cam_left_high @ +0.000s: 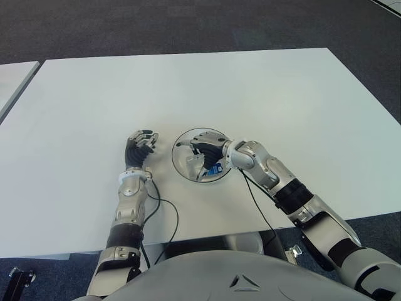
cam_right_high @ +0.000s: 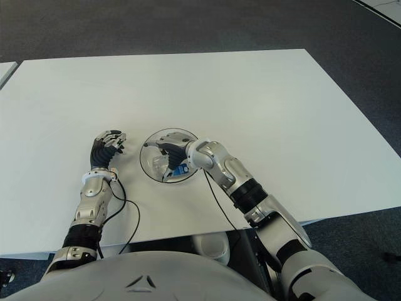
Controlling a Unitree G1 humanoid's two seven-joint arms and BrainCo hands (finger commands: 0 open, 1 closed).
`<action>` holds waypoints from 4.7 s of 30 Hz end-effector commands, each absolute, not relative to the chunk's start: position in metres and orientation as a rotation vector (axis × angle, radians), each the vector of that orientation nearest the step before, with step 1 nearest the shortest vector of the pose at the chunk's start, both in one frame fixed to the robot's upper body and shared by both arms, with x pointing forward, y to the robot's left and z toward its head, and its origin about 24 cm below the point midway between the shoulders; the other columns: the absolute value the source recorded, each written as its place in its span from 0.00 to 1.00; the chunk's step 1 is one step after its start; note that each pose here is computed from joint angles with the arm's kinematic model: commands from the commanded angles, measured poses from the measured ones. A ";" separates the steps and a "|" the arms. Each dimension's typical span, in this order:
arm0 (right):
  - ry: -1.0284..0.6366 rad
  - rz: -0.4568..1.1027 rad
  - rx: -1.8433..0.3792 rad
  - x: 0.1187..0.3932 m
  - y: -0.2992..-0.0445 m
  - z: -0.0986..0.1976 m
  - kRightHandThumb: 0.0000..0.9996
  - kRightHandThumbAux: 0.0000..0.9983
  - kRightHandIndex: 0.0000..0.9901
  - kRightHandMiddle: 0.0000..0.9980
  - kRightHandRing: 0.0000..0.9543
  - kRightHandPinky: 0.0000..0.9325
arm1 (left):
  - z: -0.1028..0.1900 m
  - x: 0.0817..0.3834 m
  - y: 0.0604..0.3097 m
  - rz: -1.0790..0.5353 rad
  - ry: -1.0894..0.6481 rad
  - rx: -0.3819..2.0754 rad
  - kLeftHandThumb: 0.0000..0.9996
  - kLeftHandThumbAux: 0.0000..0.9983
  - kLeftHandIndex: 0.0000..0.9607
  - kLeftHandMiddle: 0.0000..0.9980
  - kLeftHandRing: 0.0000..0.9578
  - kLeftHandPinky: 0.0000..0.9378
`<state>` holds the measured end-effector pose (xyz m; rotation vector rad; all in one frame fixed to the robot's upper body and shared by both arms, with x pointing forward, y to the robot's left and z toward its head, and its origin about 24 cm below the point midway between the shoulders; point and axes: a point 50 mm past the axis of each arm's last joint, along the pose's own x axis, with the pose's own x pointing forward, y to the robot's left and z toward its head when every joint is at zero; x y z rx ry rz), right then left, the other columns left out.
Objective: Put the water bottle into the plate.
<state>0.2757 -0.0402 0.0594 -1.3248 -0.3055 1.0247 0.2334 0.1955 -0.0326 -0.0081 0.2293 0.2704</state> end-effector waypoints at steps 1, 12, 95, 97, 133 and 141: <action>-0.319 0.978 -1.355 0.271 -0.045 0.051 0.11 0.72 0.00 0.00 0.00 0.01 | -0.060 0.212 0.194 0.283 0.393 -0.016 0.84 0.68 0.43 0.53 0.68 0.69; -0.529 0.729 -1.407 0.269 -0.045 0.053 0.23 0.55 0.00 0.00 0.00 0.00 | -0.060 0.213 0.194 0.293 0.394 -0.020 0.84 0.68 0.43 0.53 0.68 0.67; -0.511 -0.577 -0.006 0.296 -0.131 0.043 0.09 0.74 0.00 0.00 0.01 0.10 | -0.060 0.214 0.191 0.283 0.397 -0.013 0.84 0.68 0.43 0.52 0.67 0.68; -0.488 -0.564 0.012 0.296 -0.134 0.041 0.08 0.74 0.00 0.00 0.02 0.10 | -0.060 0.214 0.191 0.283 0.399 -0.013 0.84 0.68 0.43 0.52 0.67 0.68; -0.111 -0.128 0.211 0.293 -0.175 0.010 0.69 0.73 0.43 0.51 0.54 0.58 | -0.059 0.215 0.192 0.287 0.397 -0.012 0.84 0.67 0.43 0.52 0.69 0.70; -0.047 -0.093 0.215 0.287 -0.177 -0.006 0.70 0.73 0.44 0.58 0.60 0.62 | -0.059 0.214 0.192 0.283 0.391 -0.014 0.84 0.67 0.43 0.53 0.69 0.70</action>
